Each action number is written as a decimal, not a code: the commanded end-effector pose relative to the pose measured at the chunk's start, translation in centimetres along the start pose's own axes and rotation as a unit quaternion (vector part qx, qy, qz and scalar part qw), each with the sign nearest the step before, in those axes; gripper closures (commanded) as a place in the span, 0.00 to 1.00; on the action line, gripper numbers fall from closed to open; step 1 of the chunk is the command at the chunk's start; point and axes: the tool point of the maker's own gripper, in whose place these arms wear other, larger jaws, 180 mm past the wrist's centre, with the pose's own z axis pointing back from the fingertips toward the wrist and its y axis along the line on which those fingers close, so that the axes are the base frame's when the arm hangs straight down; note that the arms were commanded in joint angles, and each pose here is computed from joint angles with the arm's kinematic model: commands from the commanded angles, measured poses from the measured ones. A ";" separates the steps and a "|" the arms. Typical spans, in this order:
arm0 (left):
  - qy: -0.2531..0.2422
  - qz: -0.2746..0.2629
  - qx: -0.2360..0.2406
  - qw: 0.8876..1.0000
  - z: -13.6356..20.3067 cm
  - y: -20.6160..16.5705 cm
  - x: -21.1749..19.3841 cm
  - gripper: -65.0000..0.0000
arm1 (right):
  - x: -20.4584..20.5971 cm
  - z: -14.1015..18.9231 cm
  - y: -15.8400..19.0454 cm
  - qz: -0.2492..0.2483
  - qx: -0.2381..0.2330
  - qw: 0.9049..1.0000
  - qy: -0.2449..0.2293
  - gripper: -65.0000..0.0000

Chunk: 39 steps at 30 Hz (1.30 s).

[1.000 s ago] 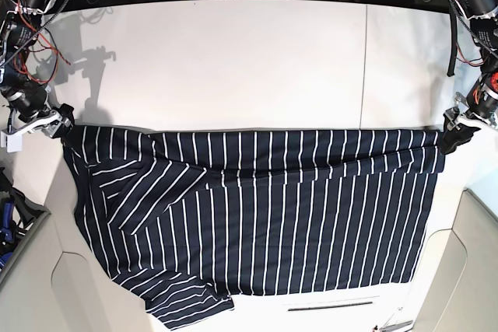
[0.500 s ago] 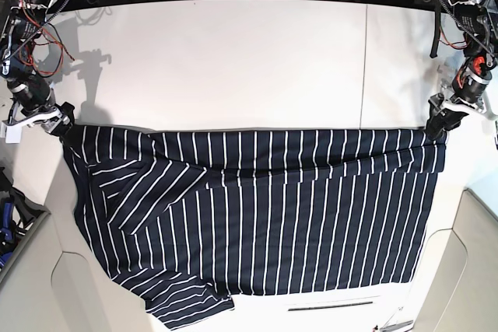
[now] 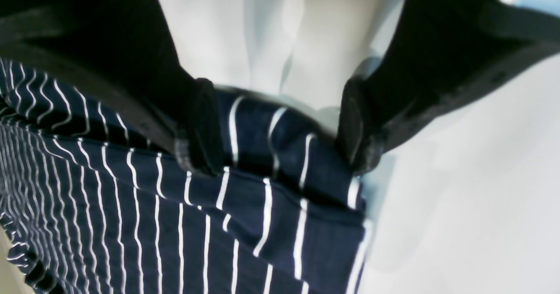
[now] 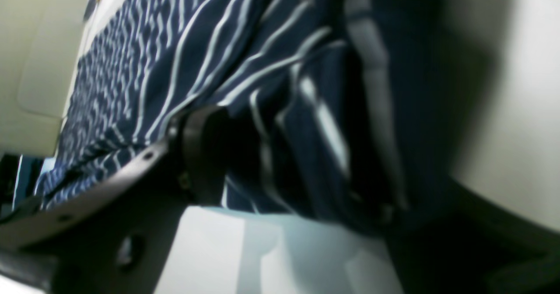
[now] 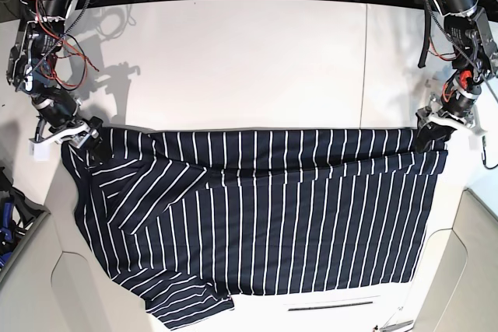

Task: Fold the T-shirt properly
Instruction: 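Drag the folded edge back toward the arms and release both grippers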

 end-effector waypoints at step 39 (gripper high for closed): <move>-0.005 -0.030 -0.024 0.999 5.5 0.6 1.2 1.00 | -2.4 5.8 2.5 0.135 -0.014 0.988 0.075 1.00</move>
